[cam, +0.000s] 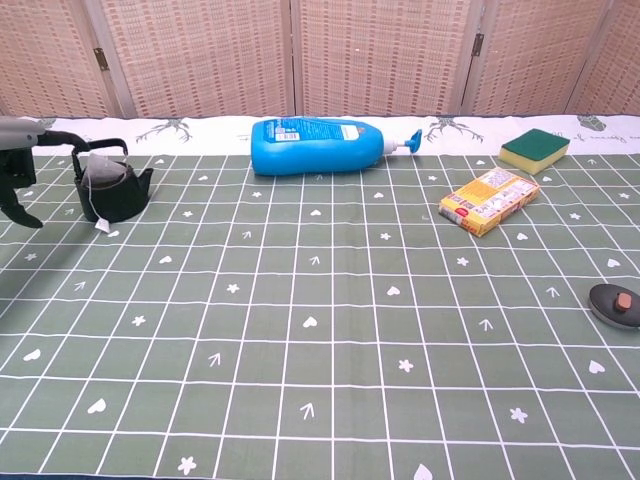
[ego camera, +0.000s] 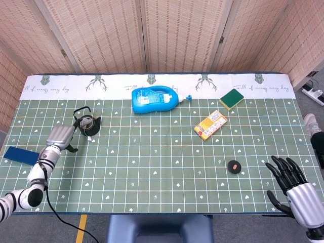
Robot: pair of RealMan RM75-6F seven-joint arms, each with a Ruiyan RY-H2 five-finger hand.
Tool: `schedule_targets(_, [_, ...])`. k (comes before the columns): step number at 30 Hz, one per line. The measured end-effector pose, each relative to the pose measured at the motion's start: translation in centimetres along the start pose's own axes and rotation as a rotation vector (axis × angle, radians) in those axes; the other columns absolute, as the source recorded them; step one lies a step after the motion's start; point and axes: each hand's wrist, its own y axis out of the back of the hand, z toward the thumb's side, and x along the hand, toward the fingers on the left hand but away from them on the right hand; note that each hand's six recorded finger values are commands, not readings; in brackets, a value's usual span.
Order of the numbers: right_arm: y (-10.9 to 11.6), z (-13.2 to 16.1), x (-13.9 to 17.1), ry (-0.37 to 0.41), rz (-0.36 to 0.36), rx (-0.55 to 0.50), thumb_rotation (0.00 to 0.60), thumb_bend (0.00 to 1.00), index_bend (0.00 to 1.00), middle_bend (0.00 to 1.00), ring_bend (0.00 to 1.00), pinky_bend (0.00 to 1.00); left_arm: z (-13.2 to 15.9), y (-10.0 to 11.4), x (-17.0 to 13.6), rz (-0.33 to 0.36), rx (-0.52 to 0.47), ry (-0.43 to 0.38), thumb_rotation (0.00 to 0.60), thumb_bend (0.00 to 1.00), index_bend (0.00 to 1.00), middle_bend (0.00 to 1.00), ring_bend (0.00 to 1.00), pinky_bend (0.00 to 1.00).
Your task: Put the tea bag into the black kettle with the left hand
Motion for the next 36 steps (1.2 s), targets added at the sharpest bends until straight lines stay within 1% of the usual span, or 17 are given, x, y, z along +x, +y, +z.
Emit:
schedule_targets(4, [0.1, -0.2, -0.1, -0.010, -0.003, -0.002, 0.600, 0.42, 0.00, 0.00, 0.00, 0.00, -0.1, 0.2, 0.9, -0.008, 0.021, 0.020, 0.600, 0.20, 0.07, 1.00, 1.00, 1.00])
schedule_targets(12, [0.2, -0.4, -0.1, -0.024, -0.008, -0.002, 0.600, 0.42, 0.00, 0.00, 0.00, 0.00, -0.5, -0.8, 2.2, -0.043, 0.036, 0.039, 0.600, 0.20, 0.08, 1.00, 1.00, 1.00])
schedule_targets(19, [0.1, -0.6, -0.2, -0.036, -0.006, 0.001, 0.600, 0.42, 0.00, 0.00, 0.00, 0.00, 0.0, -2.2, 2.7, -0.075, 0.044, 0.018, 0.600, 0.20, 0.08, 1.00, 1.00, 1.00])
schedule_targets(25, [0.2, -0.8, -0.3, -0.042, -0.007, 0.002, 0.600, 0.42, 0.00, 0.00, 0.00, 0.00, 0.6, -2.7, 2.9, -0.081, 0.062, 0.000, 0.600, 0.20, 0.09, 1.00, 1.00, 1.00])
schedule_targets(33, [0.2, -0.9, -0.3, -0.050, -0.008, -0.001, 0.600, 0.42, 0.00, 0.00, 0.00, 0.00, 0.3, -3.1, 3.6, -0.095, 0.067, 0.012, 0.600, 0.20, 0.10, 1.00, 1.00, 1.00])
schedule_targets(36, [0.2, -1.1, -0.4, -0.056, -0.007, -0.002, 0.600, 0.42, 0.00, 0.00, 0.00, 0.00, 0.2, -3.5, 4.0, -0.110, 0.069, 0.015, 0.600, 0.20, 0.10, 1.00, 1.00, 1.00])
